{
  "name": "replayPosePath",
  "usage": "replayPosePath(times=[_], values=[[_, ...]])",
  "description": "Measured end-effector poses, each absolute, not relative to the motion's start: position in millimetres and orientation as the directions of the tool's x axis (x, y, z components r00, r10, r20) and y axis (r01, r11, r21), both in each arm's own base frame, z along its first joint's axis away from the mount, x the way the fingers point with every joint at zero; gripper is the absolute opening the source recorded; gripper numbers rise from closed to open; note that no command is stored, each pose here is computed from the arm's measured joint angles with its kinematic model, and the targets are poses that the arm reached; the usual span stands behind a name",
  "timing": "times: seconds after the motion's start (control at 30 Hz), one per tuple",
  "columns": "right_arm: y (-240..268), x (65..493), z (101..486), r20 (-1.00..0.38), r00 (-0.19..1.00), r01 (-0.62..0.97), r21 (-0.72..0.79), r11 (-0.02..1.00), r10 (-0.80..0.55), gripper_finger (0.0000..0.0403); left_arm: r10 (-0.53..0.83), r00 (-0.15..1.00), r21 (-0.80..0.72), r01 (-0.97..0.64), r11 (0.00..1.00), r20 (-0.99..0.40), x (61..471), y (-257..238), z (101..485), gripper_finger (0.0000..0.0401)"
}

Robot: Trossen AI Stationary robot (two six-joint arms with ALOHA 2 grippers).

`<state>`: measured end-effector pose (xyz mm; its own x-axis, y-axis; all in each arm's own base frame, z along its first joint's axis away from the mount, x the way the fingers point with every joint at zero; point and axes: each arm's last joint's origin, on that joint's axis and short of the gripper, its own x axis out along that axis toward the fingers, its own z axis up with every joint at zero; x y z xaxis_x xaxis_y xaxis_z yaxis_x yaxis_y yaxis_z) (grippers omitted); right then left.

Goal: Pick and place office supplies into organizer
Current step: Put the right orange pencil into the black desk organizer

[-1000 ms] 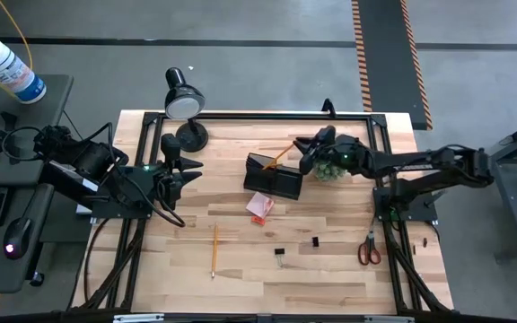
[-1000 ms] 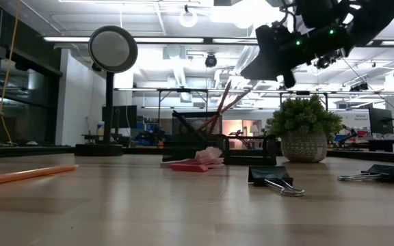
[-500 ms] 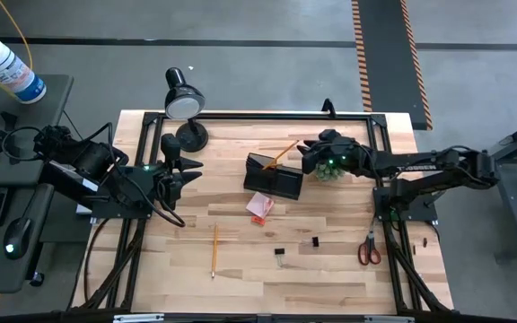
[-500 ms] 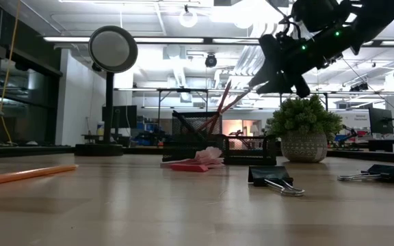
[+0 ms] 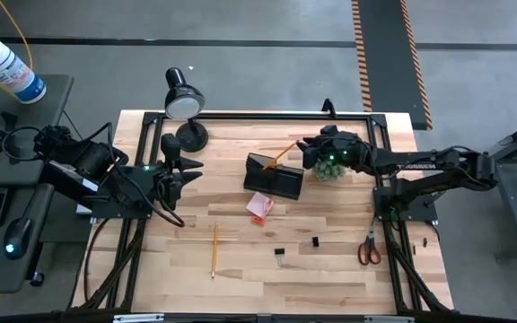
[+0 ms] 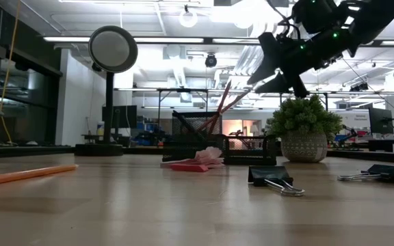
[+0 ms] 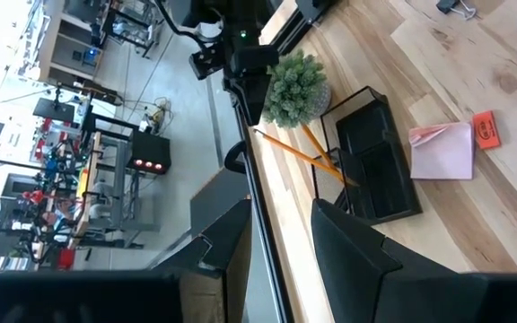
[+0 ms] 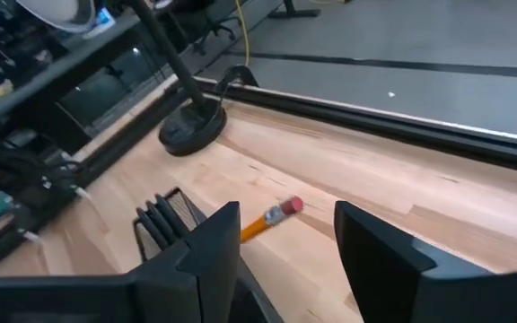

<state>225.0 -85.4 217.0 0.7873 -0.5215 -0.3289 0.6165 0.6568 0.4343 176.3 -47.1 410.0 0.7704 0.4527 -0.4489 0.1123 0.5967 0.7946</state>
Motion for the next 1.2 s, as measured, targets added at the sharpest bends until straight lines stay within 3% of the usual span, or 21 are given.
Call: replayPosePath(times=[0.47, 0.73, 0.93, 1.2], values=[[-97, 233, 204, -0.348, 0.788, 0.615, 0.446, 0.65, -0.508, 0.0177, 0.449, 0.779, 0.794, 0.101, 0.599, -0.438, 177, -47, 411, 0.0106], [-100, 238, 200, -0.335, 0.819, 0.574, 0.469, 0.671, -0.466, 0.0159, 0.45, 0.779, 0.794, 0.1, 0.599, -0.437, 177, -47, 411, 0.0106], [-99, 238, 200, -0.333, 0.825, 0.565, 0.46, 0.685, -0.457, 0.0122, 0.45, 0.779, 0.794, 0.1, 0.599, -0.438, 177, -47, 411, 0.0106], [-99, 240, 202, -0.308, 0.849, 0.528, 0.445, 0.724, -0.43, 0.0035, 0.449, 0.779, 0.794, 0.101, 0.599, -0.438, 177, -47, 411, 0.0106]])
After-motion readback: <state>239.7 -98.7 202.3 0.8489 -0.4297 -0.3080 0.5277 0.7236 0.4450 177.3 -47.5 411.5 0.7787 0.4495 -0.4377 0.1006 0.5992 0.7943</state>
